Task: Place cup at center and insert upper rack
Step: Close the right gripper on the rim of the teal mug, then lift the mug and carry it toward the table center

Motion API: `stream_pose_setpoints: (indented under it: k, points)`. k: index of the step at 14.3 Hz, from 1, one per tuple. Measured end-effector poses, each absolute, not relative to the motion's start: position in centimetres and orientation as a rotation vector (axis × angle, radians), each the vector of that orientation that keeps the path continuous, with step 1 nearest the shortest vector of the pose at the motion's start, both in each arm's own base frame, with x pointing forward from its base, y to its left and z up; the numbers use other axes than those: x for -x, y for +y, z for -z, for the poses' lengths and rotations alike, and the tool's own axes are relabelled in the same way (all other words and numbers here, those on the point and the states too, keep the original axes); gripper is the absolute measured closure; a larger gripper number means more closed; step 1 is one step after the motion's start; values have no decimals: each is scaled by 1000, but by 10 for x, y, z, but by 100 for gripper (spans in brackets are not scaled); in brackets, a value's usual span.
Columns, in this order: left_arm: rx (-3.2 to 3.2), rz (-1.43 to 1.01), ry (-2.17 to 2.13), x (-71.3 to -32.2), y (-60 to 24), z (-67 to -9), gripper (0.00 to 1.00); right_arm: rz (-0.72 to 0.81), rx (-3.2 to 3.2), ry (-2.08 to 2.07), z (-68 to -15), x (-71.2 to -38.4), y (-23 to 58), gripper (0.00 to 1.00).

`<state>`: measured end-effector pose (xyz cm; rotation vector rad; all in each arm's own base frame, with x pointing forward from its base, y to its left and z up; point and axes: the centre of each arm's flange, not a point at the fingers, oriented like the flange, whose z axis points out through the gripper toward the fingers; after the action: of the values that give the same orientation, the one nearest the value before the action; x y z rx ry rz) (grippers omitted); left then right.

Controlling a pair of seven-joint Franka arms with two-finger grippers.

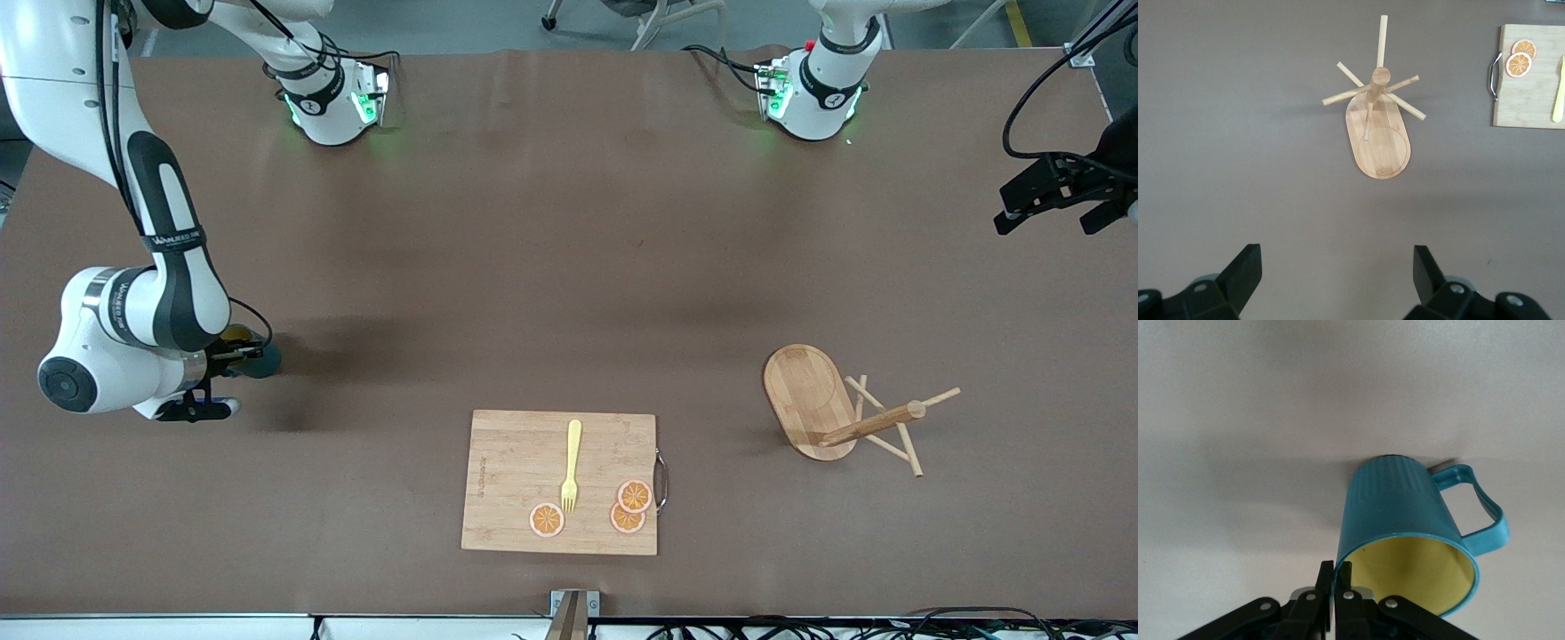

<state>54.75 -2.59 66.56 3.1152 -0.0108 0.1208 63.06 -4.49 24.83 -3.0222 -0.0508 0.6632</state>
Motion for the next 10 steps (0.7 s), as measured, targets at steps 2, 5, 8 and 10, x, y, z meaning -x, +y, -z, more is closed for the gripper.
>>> stream_pose_setpoints:
  k: [2, 5, 8, 10]
  points:
    - [-3115, -121, -11, -548, -26, -666, 0, -679, 3016, -72, -252, -632, -36, 96]
    - [-3115, -121, -11, -548, -26, -666, 0, -710, 3008, -146, -272, -638, 12, 96]
    - [-3115, -121, -11, -548, -26, -666, 0, -659, 3007, -144, -293, -646, 69, 96]
    - [-3115, -121, -11, -548, -26, -666, 0, -624, 3000, -150, -302, -649, 96, 96]
